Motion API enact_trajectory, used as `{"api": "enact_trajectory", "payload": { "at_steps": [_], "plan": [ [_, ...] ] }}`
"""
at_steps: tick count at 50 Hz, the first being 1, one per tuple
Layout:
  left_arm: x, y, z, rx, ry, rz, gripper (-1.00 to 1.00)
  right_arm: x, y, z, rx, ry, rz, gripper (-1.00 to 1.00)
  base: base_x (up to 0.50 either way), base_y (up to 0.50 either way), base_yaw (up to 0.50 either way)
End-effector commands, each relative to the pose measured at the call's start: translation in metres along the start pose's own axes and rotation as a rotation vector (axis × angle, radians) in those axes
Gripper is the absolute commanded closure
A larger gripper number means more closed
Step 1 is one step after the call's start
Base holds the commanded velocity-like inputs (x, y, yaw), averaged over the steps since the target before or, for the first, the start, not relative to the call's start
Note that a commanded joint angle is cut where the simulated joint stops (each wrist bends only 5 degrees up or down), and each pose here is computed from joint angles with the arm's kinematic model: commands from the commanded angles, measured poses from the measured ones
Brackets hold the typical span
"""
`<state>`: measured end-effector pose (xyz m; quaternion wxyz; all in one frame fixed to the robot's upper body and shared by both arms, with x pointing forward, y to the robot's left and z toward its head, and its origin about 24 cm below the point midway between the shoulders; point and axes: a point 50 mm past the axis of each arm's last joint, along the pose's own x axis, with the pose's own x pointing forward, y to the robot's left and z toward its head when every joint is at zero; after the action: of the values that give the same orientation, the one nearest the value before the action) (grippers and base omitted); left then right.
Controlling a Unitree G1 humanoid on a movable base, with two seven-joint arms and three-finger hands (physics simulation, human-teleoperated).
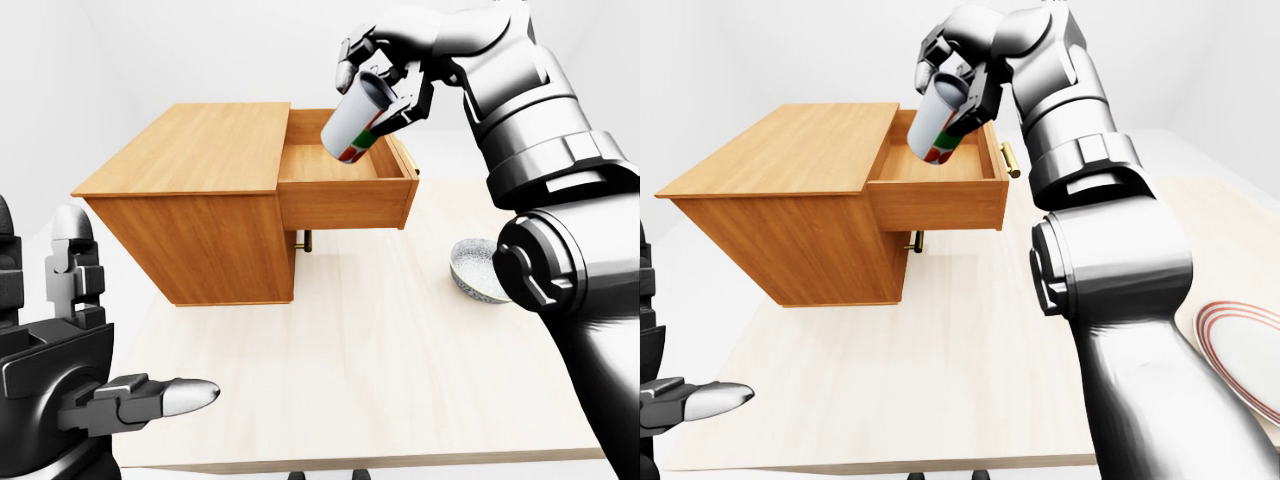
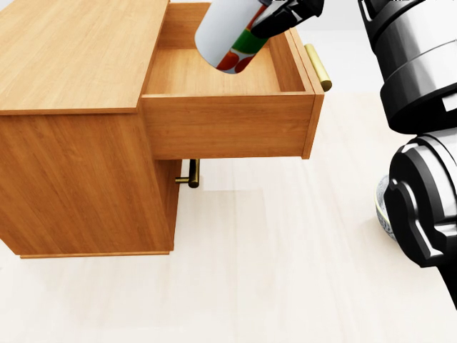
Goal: Put the ketchup in the top drawer of the cabinet.
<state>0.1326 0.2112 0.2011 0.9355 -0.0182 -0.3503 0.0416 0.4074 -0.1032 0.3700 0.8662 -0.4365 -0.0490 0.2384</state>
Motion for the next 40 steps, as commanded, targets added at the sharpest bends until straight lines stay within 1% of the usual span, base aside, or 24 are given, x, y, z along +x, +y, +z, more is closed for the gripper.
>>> {"api": "enact_trajectory", "payload": {
  "at_steps": [1,14,24,34,40],
  "plan": [
    [0.000,0.000,0.000,0.000,0.003,-0.001,-1.00,0.001,0.002,-0.007,0.008,0.017,0.003,1.00,0.00,0.00,0.00],
    [-0.001,-0.001,0.000,0.000,0.002,-0.004,-1.00,-0.002,-0.002,-0.010,0.012,0.025,-0.009,1.00,0.00,0.00,0.00],
    [0.000,-0.002,-0.002,0.000,0.012,-0.007,-1.00,0.000,0.002,-0.021,-0.010,0.075,0.005,1.00,0.00,0.00,0.00],
    [-0.001,-0.002,-0.001,0.000,0.010,-0.008,-1.00,0.003,0.009,-0.027,-0.014,0.098,0.022,1.00,0.00,0.00,0.00],
    [-0.001,-0.001,0.000,0.001,0.006,-0.008,-1.00,0.001,0.005,-0.029,-0.018,0.107,0.012,1.00,0.00,0.00,0.00]
  ]
}}
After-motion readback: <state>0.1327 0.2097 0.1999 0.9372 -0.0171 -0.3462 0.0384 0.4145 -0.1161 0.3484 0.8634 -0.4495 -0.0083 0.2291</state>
